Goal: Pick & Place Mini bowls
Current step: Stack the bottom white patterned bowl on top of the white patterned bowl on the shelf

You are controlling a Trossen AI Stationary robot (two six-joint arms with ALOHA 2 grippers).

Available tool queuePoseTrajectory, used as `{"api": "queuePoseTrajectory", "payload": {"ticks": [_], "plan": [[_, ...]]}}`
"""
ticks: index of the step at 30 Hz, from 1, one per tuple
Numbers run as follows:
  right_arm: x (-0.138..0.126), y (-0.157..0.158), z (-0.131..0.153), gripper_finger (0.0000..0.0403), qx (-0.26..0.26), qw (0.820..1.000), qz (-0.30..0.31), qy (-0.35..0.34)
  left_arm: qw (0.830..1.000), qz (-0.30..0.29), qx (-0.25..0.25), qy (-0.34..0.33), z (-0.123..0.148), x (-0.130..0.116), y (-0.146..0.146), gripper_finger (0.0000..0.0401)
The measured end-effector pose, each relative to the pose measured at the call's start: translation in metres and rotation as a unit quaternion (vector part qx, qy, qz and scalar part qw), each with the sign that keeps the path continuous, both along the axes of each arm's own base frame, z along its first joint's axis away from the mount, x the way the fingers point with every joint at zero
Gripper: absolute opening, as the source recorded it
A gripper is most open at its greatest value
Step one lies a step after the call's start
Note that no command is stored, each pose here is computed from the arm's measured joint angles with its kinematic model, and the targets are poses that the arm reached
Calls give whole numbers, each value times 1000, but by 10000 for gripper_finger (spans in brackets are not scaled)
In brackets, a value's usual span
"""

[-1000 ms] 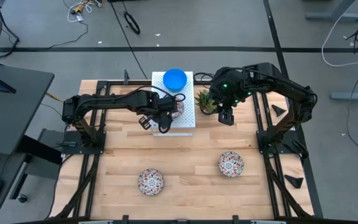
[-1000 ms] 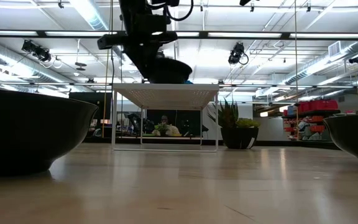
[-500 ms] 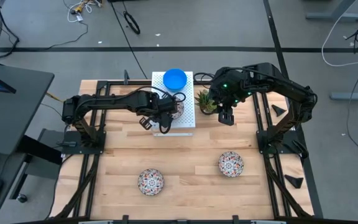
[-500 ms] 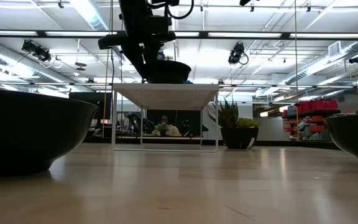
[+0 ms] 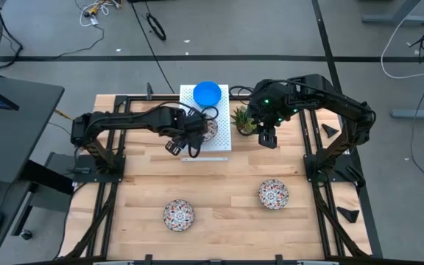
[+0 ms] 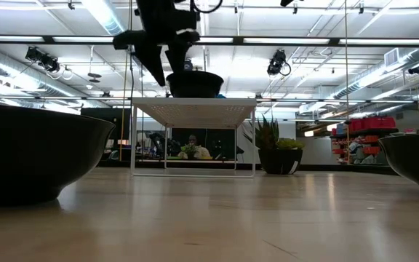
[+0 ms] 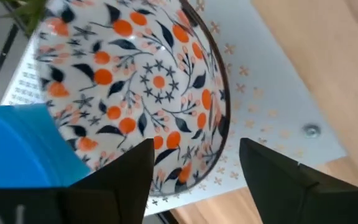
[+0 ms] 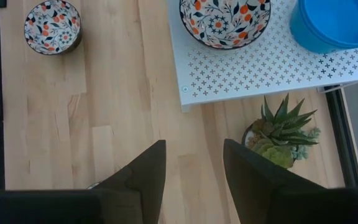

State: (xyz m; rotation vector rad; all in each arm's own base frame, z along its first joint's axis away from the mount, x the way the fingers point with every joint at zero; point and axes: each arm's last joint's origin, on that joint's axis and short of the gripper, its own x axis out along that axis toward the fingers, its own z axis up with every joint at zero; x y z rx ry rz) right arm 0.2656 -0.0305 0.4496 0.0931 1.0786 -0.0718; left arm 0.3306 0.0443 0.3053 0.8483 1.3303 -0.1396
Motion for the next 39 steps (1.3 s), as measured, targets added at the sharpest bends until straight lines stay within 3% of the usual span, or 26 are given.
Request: {"api": "queuePoseTrajectory", "payload": {"ticks": [6, 11, 18, 22, 25, 33, 36, 39], "plan": [[1, 0, 1, 162, -1, 1000, -1, -6, 999, 36, -16, -38, 16, -12, -10, 251], [1, 0, 1, 162, -3, 1000, 3, -7, 992, 96, -60, -56, 24, -24, -20, 252], [2, 0, 1, 162, -4, 1000, 5, -14, 967, 208, -128, -78, 29, -35, -36, 252], [2, 0, 1, 162, -8, 1000, 10, -15, 933, 292, -195, -83, 31, -41, -45, 252], [2, 0, 1, 162, -13, 1000, 19, -15, 898, 357, -242, -87, 31, -43, -51, 252], [2, 0, 1, 162, -7, 1000, 9, -15, 791, 500, -352, -33, 31, -49, -68, 252], [2, 0, 1, 162, -11, 1000, 16, -14, 768, 519, -375, -3, 31, -52, -76, 252], [2, 0, 1, 162, -20, 999, 33, -11, 755, 548, -360, -4, 30, -55, -85, 252]]}}
